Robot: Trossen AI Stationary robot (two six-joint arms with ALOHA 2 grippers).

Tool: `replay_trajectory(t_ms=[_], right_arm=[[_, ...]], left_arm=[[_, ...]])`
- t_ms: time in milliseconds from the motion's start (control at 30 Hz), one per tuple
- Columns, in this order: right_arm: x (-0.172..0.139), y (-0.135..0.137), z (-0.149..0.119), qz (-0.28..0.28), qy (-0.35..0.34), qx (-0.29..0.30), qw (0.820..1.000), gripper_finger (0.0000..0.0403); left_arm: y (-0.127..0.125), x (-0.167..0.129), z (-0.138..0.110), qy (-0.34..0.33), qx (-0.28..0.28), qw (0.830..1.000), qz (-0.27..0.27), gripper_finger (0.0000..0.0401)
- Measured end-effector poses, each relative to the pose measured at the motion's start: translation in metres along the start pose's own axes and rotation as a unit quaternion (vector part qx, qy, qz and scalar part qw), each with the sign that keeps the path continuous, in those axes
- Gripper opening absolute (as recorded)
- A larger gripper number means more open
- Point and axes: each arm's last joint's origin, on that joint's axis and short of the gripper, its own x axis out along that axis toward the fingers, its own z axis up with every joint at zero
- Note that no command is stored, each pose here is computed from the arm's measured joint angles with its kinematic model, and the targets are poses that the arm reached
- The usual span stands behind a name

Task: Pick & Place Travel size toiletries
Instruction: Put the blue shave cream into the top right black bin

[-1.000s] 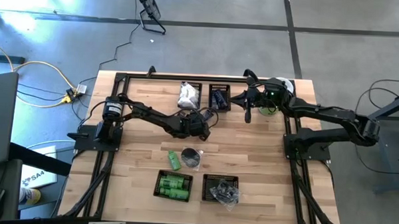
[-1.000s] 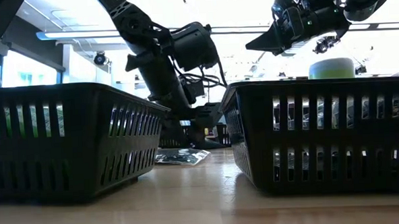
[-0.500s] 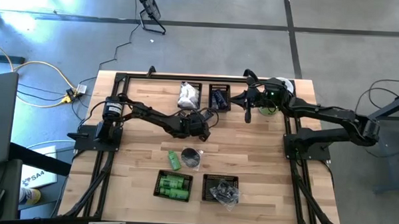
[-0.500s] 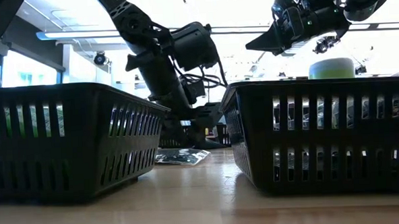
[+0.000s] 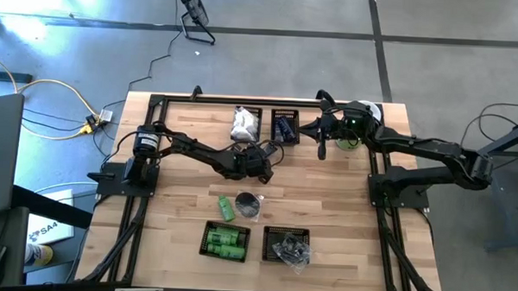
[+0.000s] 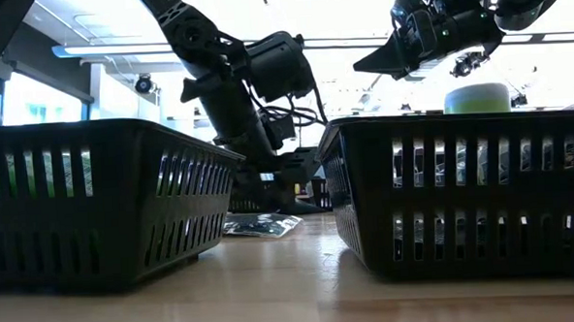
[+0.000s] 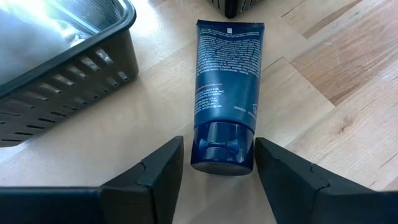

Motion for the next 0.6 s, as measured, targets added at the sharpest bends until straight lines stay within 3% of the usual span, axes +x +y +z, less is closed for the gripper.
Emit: replay_trajectory(t_ms=[267, 600], right_arm=[[0.0000, -0.0001, 0.0000, 0.000, 0.000, 0.000, 1.000, 0.0003], [0.0000, -0.0001, 0.0000, 0.000, 0.000, 0.000, 1.000, 0.0003]], left_arm=[[0.0000, 0.0000, -0.0002, 0.003, 0.000, 1.000, -0.002, 0.0135], [-0.0004, -0.0004, -0.0007, 0.013, 0.001, 1.000, -0.012, 0.0139]])
